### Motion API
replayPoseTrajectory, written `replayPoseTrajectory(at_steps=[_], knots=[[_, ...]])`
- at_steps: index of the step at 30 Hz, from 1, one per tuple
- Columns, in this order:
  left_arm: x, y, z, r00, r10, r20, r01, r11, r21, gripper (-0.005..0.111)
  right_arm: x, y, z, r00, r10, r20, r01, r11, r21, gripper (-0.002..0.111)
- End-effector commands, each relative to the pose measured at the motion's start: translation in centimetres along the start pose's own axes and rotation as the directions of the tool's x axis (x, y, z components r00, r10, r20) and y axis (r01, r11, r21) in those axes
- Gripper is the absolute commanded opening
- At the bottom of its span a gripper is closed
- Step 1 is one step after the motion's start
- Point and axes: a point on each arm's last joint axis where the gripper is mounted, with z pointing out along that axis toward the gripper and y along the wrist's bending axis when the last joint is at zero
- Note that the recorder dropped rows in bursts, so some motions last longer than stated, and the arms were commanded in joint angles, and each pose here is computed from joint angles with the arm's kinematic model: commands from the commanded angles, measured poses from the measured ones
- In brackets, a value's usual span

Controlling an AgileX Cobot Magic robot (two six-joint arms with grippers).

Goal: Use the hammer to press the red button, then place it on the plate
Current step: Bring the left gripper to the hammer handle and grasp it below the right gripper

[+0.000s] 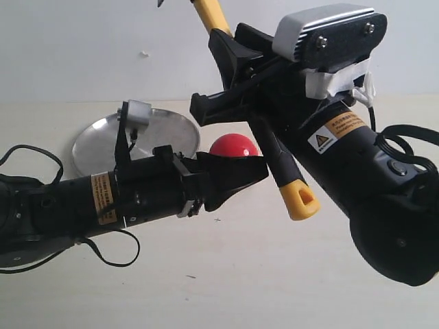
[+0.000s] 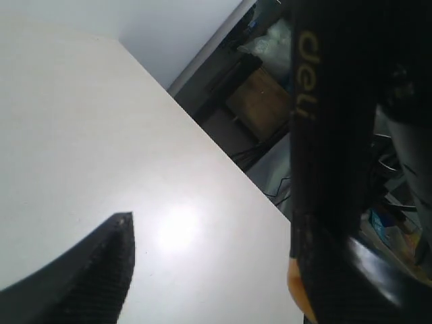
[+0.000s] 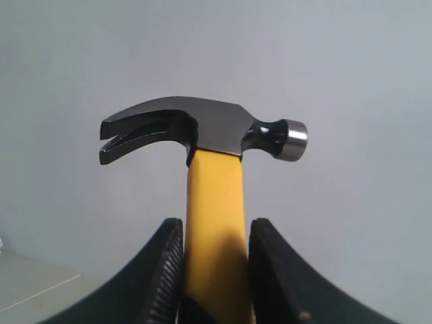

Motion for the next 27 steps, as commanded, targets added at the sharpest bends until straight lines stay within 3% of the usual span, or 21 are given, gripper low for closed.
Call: replayPoseTrajectory(at_steps=[1,11,17,27], knots=[[-0.3,-0.7,0.2,0.998,-0.047,0.028,0.046,0.997,0.061,0.067,-1.3,-0.3,0.2,0.995,-0.043,0.092,0.039,0.998,0.045,0.0],[-0.8,-0.8,0.3,0.992,-0.097,0.082,0.091,0.993,0.072,0.067,-1.1,-0.5,0.2,0.996,-0.04,0.077,0.035,0.997,0.064,0.0],[0.0,-2.0,1.3,0.982,-0.146,0.12,0.137,0.987,0.081,0.067,-0.9,-0.4,0.3,0.998,-0.026,0.063,0.022,0.998,0.053,0.0],[0.4,-2.9,3.3,0.983,-0.092,0.16,0.094,0.996,-0.005,0.066,-0.8,-0.2,0.3,0.998,0.008,0.069,-0.011,0.999,0.035,0.0]])
